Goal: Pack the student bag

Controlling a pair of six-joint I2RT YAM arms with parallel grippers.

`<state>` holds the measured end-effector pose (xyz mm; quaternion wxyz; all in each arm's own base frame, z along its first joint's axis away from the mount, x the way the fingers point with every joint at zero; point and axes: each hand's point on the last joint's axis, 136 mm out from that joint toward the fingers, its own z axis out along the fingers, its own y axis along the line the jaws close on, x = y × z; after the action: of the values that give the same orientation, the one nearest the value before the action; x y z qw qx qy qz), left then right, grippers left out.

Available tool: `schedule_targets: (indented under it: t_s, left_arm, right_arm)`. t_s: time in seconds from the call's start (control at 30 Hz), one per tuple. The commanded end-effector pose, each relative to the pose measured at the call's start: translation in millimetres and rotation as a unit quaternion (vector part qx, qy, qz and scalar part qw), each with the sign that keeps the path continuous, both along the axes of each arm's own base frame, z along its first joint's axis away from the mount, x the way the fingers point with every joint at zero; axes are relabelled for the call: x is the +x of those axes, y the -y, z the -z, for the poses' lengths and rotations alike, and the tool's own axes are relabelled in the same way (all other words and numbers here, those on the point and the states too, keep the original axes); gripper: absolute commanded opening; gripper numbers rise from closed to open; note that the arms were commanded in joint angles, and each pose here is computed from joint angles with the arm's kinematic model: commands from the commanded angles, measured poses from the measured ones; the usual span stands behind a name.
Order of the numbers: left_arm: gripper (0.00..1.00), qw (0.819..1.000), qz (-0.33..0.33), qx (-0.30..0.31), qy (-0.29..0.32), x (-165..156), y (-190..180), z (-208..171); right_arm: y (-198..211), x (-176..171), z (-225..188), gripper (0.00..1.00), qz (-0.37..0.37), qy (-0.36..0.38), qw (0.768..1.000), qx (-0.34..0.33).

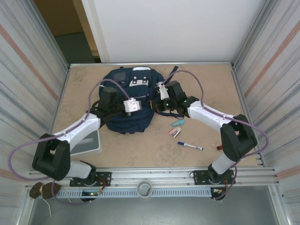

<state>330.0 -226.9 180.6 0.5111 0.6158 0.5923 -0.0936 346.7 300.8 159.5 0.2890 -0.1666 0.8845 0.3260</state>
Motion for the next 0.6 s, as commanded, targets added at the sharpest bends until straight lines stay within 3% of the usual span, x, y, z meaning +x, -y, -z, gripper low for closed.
schedule_targets:
  t_s: [0.0,0.23,0.4,0.5,0.57]
  left_arm:
    - [0.01,0.995,0.038,-0.092,0.018,-19,-15,-44]
    - [0.01,0.992,0.063,-0.113,0.007,-27,-20,-49]
    - [0.01,0.991,0.066,-0.117,0.0,-23,-18,-47]
    - [0.01,0.991,0.065,-0.114,-0.003,-22,-18,-46]
    - [0.01,0.991,0.066,-0.116,-0.003,-23,-18,-45]
  right_arm:
    - [46,39,14,0.0,0.07,-0.017,0.996,-0.061]
    - [69,85,43,0.0,0.118,-0.054,0.983,-0.126]
    - [64,88,38,0.01,0.097,-0.056,0.988,-0.108]
    - [67,81,25,0.06,0.082,-0.045,0.991,-0.095]
    - [66,76,15,0.16,0.063,-0.043,0.995,-0.06]
